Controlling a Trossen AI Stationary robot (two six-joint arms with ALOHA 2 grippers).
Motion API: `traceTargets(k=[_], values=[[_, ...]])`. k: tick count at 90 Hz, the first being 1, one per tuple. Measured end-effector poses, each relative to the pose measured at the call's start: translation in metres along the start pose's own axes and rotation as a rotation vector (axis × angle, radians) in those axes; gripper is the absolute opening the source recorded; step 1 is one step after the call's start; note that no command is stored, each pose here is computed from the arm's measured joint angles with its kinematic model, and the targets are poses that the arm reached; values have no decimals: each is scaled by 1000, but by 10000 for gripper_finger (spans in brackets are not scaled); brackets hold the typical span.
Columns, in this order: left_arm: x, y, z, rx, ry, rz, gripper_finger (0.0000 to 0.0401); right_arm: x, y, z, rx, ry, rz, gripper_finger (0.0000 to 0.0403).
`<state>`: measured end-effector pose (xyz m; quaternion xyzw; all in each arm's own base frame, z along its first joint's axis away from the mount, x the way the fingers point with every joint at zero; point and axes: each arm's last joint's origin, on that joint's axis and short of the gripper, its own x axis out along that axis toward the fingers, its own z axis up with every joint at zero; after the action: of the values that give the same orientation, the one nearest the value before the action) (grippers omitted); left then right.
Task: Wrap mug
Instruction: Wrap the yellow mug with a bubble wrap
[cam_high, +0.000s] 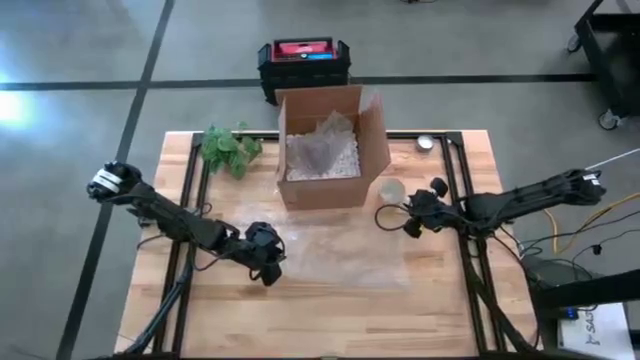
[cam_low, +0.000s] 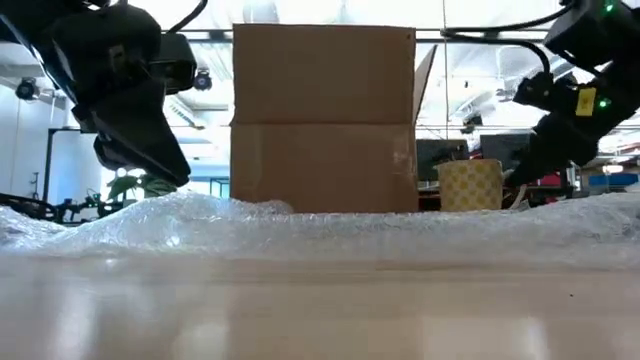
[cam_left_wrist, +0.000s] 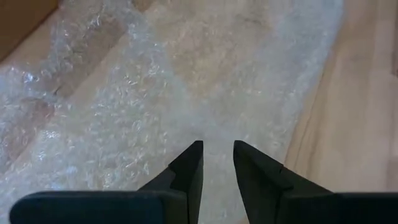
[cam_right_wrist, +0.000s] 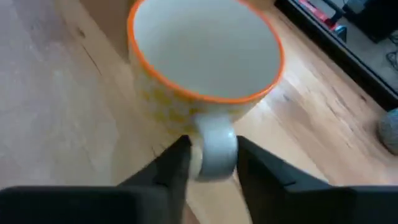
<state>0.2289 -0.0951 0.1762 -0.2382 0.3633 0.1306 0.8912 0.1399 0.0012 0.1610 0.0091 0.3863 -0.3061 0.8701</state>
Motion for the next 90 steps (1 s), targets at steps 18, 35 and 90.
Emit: traceTargets(k=[18,35,90], values=[[-6,-4,5,8,15,-19,75,-24,0,36,67,-20,79,230],[-26,-6,16,50,96,53,75,-49,3,66,167,28,356,270],[-96,58,8,-351,324,440,126,-19,99,37,34,-5,622,266]])
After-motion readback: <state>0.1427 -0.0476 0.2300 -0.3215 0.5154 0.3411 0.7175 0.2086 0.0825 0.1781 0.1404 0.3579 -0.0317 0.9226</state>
